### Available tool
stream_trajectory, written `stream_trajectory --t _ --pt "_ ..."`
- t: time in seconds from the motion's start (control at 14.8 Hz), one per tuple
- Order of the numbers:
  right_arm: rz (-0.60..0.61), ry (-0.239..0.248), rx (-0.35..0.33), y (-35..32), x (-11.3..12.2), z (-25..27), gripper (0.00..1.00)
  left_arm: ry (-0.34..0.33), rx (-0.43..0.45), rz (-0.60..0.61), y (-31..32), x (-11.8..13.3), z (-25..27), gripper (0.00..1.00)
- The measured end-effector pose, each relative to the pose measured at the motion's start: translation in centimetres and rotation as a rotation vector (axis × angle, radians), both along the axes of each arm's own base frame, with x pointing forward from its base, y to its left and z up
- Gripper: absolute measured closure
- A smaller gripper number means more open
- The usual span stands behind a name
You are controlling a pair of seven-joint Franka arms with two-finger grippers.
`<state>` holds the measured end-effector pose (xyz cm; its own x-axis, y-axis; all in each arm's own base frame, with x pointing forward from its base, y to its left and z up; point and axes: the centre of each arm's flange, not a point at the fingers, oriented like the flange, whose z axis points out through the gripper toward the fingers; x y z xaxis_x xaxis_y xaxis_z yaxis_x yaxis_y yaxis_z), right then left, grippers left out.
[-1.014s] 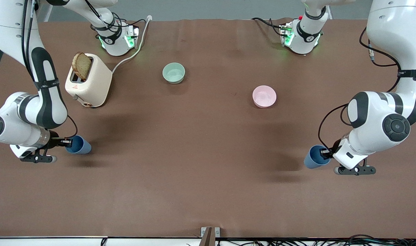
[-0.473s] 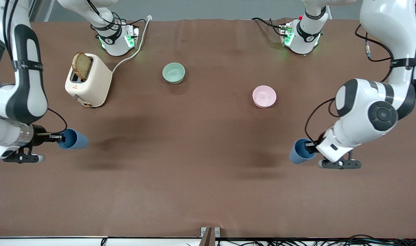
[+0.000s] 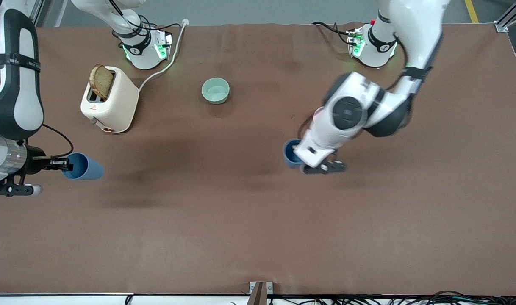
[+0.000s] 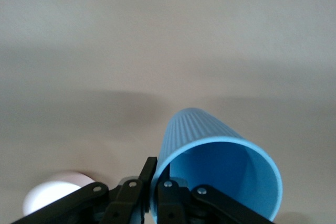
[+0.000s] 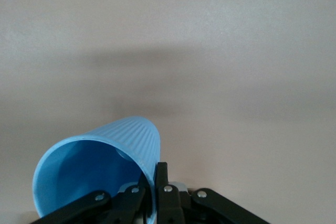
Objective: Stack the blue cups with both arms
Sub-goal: 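Carry the blue cup with the left gripper to the table middle and set it down, then open the left gripper and withdraw while the right gripper carries its cup over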
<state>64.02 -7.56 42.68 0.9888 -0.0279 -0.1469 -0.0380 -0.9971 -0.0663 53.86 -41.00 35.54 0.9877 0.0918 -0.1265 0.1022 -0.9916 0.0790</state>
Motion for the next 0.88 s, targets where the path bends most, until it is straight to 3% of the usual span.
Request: stream_trajectory --t 0.34,0.61,0.74,0.88 --pt "-0.004 -0.012 0.004 -0.3 -0.4 1.5 0.94 -0.011 -0.051 0.1 -9.5 -5.8 -7.0 0.94" --pt "-0.006 -0.009 0.005 -0.4 -0.5 1.6 0.94 -0.023 -0.091 0.147 -12.0 -6.6 -11.4 0.94" --pt "-0.007 -0.01 0.005 -0.4 -0.6 1.6 0.94 -0.032 -0.095 0.154 -11.9 -6.0 -11.2 0.81" --pt "-0.007 -0.012 0.005 -0.4 -0.6 1.8 0.94 -0.045 -0.098 0.162 -11.6 -5.2 -10.7 0.6"
